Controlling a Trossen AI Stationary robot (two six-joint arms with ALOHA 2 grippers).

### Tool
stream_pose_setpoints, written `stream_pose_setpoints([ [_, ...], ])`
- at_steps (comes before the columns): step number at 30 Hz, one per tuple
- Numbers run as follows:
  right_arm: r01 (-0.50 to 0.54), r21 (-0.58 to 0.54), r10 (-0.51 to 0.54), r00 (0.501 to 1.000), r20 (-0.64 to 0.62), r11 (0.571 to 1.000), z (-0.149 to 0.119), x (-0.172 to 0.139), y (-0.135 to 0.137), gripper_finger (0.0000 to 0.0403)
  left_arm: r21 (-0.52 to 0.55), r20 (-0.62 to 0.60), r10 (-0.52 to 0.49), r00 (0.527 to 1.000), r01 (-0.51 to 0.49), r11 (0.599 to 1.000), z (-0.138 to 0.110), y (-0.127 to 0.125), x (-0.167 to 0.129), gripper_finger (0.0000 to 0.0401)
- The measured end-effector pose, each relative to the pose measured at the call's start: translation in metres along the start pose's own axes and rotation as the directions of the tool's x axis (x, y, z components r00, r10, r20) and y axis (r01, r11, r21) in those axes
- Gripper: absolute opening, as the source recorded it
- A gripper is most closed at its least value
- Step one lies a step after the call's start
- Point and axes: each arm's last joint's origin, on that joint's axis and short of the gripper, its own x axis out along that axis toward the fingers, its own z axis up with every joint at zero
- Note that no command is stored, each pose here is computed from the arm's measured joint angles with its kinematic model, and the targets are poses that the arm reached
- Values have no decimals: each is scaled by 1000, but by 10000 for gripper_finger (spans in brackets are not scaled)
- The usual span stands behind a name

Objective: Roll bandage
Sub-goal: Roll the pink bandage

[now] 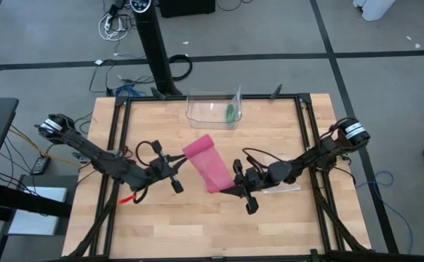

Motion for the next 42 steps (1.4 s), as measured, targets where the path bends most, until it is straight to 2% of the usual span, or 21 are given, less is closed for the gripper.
stream_pose_setpoints([
  [5,-14,0,14,999,43,1000,17,12,0,2,-4,-37,-15,999,14,1000,-25,-3,-3,13],
  [9,17,-1,-17,997,81,1000,35,26,-9,1,10,-52,-96,994,97,995,-39,-13,-2,13],
  [14,58,-14,-58,998,26,998,55,48,-21,1,27,-85,-131,988,133,991,-51,-27,2,13],
  [19,131,-19,-131,991,-2,991,69,60,-32,1,49,-96,-168,981,173,984,-53,-41,5,13],
  [23,223,-38,-224,975,2,974,70,60,-43,1,53,-87,-192,978,197,979,-49,-48,2,13],
  [27,312,-22,-313,948,-57,950,66,58,-57,8,60,-63,-224,973,228,972,-41,-54,-5,13],
  [32,384,32,-376,914,-151,923,58,55,-74,61,42,-35,-247,968,248,968,-28,-57,-6,13],
  [36,406,63,-390,903,-180,912,56,54,-79,128,41,-32,-258,966,259,965,-27,-57,-6,13],
  [42,391,67,-373,909,-186,918,56,54,-78,229,39,-31,-262,965,263,964,-27,-58,-6,13],
])
